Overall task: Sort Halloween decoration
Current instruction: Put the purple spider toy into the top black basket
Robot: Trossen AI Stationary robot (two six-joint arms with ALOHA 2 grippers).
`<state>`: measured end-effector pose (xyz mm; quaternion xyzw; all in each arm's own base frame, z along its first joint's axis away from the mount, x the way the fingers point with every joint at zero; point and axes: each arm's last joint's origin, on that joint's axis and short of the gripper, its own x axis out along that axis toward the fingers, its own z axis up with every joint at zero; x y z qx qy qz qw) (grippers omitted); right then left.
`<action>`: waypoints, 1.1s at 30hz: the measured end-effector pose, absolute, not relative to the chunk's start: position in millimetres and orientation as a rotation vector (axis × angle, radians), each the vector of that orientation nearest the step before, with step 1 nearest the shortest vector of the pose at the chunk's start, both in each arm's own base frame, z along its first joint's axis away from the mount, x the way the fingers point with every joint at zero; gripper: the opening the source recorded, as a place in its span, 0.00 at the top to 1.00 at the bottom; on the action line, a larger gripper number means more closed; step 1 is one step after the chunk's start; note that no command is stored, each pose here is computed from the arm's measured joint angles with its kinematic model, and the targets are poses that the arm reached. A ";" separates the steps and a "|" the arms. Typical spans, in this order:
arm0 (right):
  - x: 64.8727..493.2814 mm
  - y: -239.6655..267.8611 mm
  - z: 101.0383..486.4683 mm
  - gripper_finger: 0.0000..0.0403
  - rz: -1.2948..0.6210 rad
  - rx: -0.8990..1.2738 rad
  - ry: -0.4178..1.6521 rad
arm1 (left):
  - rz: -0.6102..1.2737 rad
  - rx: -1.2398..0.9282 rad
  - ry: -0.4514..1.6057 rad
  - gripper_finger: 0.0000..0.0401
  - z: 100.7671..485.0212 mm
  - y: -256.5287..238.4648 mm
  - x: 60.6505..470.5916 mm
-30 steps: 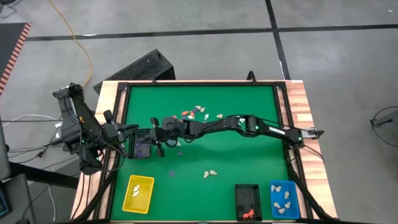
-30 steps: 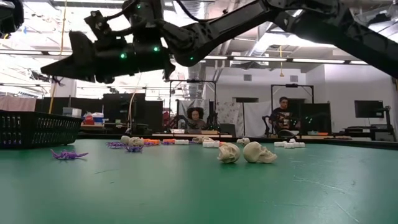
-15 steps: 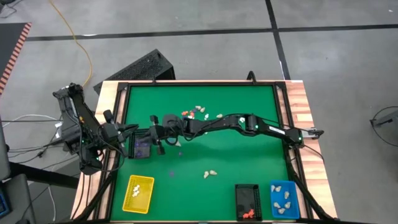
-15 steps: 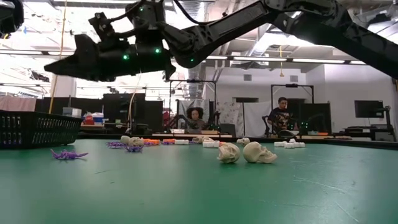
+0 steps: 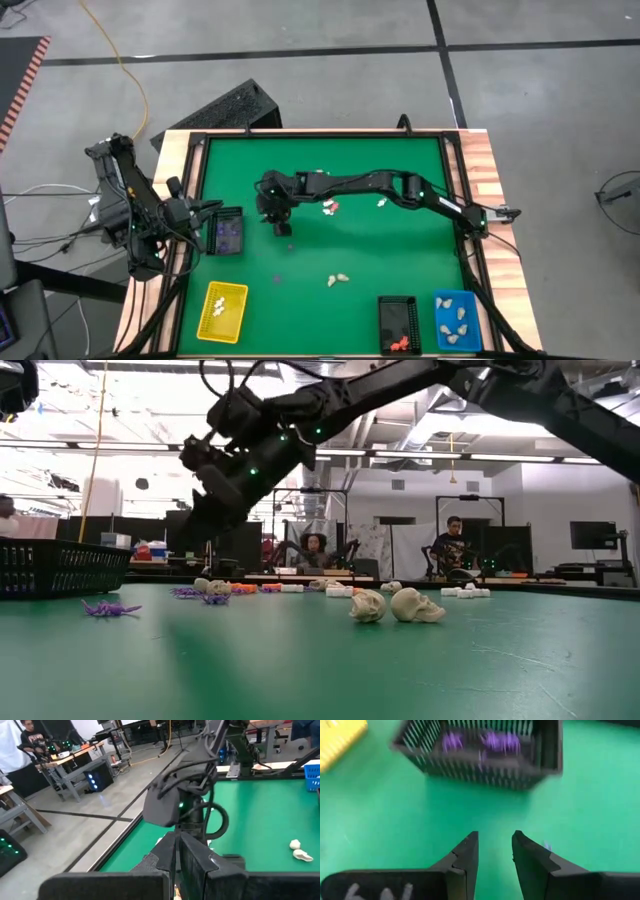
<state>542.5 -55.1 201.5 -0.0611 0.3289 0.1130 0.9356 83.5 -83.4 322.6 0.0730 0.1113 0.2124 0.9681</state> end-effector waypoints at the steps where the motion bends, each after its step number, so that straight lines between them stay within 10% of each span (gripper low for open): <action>1: 544.2 -58.2 196.3 0.67 0.226 -0.126 0.672 | 0.431 0.148 0.223 0.97 322.7 -83.3 83.5; 20: 558.6 -71.5 154.3 0.40 0.043 -0.248 0.670 | 0.431 0.147 0.223 0.97 322.7 -83.3 83.5; 33: 554.6 -76.1 151.1 0.59 0.037 -0.189 0.721 | 0.426 0.146 0.230 0.97 322.5 -83.4 83.5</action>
